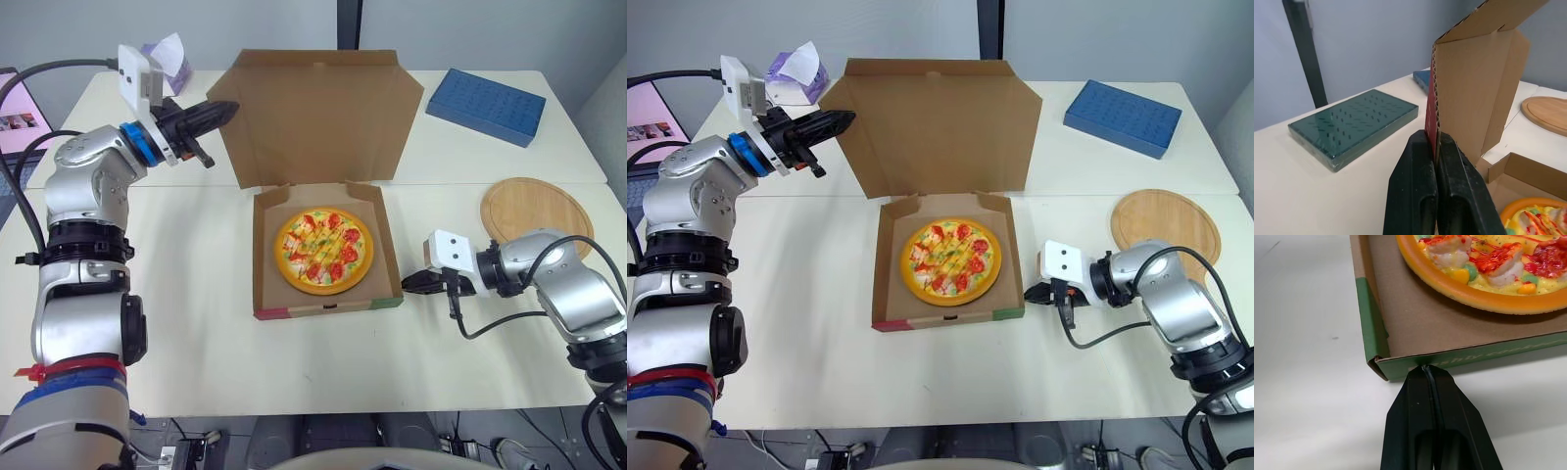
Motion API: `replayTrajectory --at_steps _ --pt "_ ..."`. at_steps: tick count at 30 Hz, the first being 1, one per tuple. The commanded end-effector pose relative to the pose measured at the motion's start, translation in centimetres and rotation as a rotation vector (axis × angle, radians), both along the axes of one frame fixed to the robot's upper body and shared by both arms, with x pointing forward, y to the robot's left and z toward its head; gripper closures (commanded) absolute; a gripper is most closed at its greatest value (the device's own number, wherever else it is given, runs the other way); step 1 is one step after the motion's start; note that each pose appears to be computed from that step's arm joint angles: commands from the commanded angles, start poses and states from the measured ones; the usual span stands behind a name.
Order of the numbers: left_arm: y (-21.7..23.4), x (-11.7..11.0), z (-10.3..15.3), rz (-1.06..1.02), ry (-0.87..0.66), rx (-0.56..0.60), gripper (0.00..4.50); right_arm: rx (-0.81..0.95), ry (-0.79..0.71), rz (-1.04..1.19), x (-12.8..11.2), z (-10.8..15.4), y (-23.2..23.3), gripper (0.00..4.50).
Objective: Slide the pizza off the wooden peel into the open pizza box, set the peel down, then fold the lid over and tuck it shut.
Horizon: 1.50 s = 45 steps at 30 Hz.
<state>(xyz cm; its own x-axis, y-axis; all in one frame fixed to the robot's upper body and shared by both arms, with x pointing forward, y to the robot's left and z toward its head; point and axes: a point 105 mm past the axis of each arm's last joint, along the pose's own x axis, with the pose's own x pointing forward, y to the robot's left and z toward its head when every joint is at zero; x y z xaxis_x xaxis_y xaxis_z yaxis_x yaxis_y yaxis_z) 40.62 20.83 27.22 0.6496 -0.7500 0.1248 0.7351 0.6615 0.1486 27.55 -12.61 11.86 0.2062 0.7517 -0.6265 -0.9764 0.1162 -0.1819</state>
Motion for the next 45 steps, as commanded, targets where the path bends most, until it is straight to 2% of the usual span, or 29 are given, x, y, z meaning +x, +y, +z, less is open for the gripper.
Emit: replayTrajectory --at_steps 1,4,8,11,14,19,21,27,35,39,42,43,45 --pt "0.0 -0.4 2.3 -0.030 -0.059 -0.022 4.50 0.054 -0.023 0.027 -0.8 1.2 1.2 4.47" --pt "0.1 -0.4 2.4 -0.037 -0.054 -0.023 4.50 0.068 -0.041 0.004 -0.8 1.3 1.5 4.47" --pt "0.5 -0.2 2.4 -0.028 -0.054 -0.021 4.50 0.090 -0.135 -0.125 1.3 2.7 -0.2 4.47" --pt "0.7 -0.2 2.8 -0.023 -0.063 -0.031 4.50 0.194 -0.265 -0.276 4.3 6.0 -1.8 3.91" --pt "0.7 -0.3 3.1 -0.025 -0.070 -0.030 4.50 0.327 -0.375 -0.408 6.8 9.5 -2.4 2.83" --pt "0.7 -0.4 3.3 -0.030 -0.071 -0.031 4.50 0.471 -0.468 -0.566 9.6 12.6 -3.0 1.08" --pt "0.6 -0.4 3.3 -0.033 -0.067 -0.028 4.50 0.519 -0.469 -0.571 9.9 13.5 -2.6 0.33" --pt "0.7 -0.5 3.2 -0.034 -0.060 -0.022 4.50 0.647 -0.405 -0.568 10.4 15.8 -1.2 0.33" --pt "0.3 -0.5 3.0 -0.045 -0.060 -0.023 4.50 0.675 -0.358 -0.548 11.2 16.9 0.3 0.33" --pt "0.2 -0.5 3.1 -0.041 -0.064 -0.022 4.50 0.677 -0.350 -0.553 11.4 16.9 0.9 1.18" --pt "0.0 -0.6 3.1 -0.049 -0.059 -0.025 4.50 0.689 -0.355 -0.553 11.4 17.2 1.2 2.33" --pt "-0.1 -0.7 3.0 -0.052 -0.058 -0.020 4.50 0.693 -0.356 -0.555 11.4 17.2 1.2 2.89" --pt "-0.2 -0.8 2.9 -0.049 -0.050 -0.018 4.50 0.704 -0.349 -0.559 11.3 17.3 1.4 3.30"
